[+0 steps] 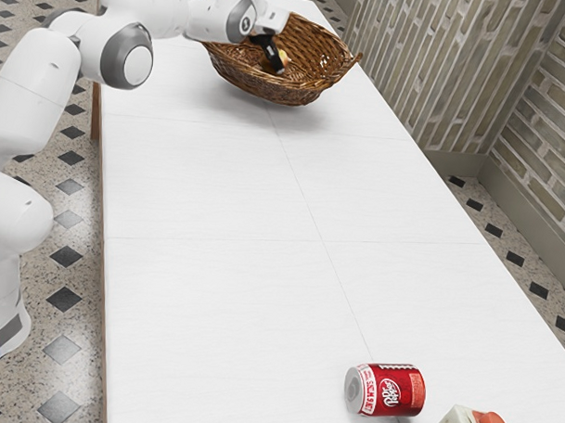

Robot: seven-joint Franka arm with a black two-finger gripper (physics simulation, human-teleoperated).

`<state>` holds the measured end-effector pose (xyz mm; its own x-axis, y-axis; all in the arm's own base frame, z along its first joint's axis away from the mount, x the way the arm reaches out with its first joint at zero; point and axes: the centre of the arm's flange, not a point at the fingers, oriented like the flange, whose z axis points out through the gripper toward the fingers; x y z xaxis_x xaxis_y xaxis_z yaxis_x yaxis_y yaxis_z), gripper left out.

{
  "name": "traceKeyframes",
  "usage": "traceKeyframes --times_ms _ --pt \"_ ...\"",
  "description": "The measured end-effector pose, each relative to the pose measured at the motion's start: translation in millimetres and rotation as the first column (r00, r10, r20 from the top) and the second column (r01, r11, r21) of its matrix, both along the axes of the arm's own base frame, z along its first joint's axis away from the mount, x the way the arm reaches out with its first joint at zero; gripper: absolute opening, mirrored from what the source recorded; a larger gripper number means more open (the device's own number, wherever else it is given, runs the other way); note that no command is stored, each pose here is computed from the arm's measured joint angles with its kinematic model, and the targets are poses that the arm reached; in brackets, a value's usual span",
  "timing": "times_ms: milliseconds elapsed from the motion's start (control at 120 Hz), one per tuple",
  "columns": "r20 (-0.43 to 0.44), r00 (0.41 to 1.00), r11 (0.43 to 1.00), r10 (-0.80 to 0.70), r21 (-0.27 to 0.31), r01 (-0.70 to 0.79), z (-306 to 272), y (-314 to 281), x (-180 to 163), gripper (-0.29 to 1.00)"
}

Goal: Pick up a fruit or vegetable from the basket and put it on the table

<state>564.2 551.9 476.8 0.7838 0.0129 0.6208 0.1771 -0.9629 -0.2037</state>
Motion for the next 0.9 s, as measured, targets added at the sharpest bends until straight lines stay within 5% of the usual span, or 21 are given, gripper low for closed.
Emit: traceKeyframes --times_ms 158,283,417,542,750,900 --pt "0.048 0.999 1.000 0.020 -0.012 -0.019 9.6 -0.9 -1.0 0.39" --pt "0.083 0.996 0.999 0.028 -0.019 -0.026 30.3 -19.0 -1.0 0.37" --pt "0.071 0.997 0.996 0.011 0.087 -0.017 124.2 -105.1 -24.4 0.39" --pt "0.170 0.985 0.982 -0.009 0.186 -0.023 227.7 -160.7 -62.7 0.41" --pt "0.198 0.925 0.935 -0.325 0.210 0.285 240.8 -355.1 54.8 0.40" --pt "0.207 0.891 0.911 -0.404 0.180 0.371 235.2 -429.3 74.3 0.40"
